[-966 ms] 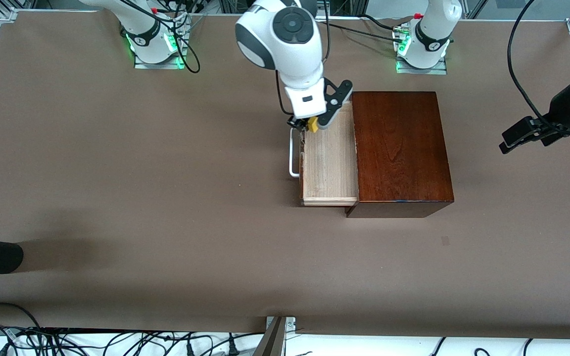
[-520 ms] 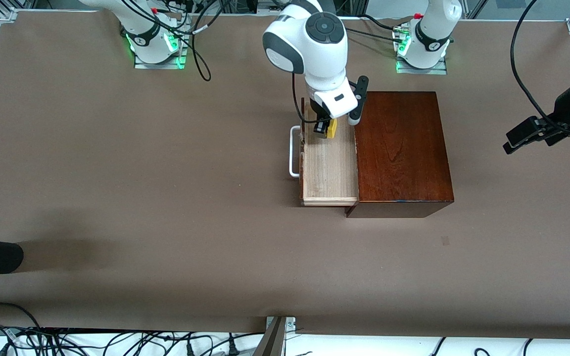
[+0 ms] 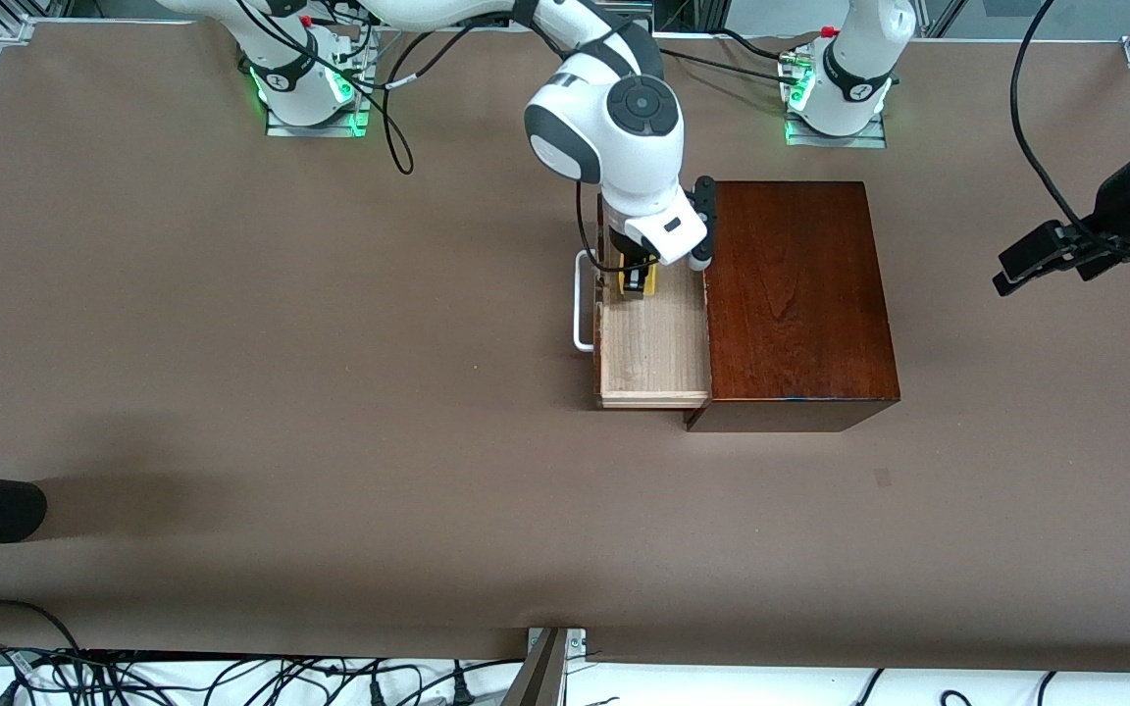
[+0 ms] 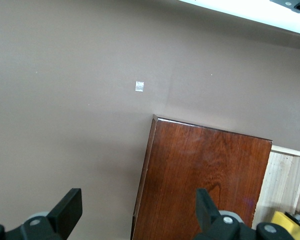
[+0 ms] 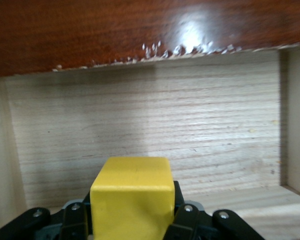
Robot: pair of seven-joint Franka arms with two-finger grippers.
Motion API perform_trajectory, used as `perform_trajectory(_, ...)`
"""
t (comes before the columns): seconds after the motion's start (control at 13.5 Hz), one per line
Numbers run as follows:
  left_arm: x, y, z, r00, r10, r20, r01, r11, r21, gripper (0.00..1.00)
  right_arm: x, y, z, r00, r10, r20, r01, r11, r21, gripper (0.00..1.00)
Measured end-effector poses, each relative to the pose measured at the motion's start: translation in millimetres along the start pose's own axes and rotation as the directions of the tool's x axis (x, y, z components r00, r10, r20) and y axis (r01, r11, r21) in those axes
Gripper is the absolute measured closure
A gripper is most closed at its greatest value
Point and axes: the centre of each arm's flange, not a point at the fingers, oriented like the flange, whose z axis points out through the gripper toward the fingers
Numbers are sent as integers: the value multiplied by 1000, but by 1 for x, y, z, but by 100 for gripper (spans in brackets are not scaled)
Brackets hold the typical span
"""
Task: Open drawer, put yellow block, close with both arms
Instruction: 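Carry the yellow cube with the right gripper over the open drawer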
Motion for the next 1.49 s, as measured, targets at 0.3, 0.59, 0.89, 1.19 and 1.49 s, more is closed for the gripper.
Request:
perform_trajectory(0.3,-2,1,-20,999,13,-44,-11,999,44,0,3,-4,26,1000,-17,-2,17,1000,-13,44)
perform_trajectory(0.59,-12,22,-35,996,39,-85,-31,995,92,0,2,-5,33,1000,-30,8,30,999,-28,44)
perform_trajectory(0.89,-6,4,-35,997,-18,-75,23,998,55,0,1,-7,40,999,-35,19,35,999,-26,44)
perform_trajectory(1.19,1,-5,-27,998,-47,-49,48,999,19,0,3,-9,46,999,-39,6,39,999,-32,44)
perform_trajectory(1.49,4,-4,-20,998,-49,-39,49,999,20,0,4,-9,45,999,-41,-6,40,998,-38,40)
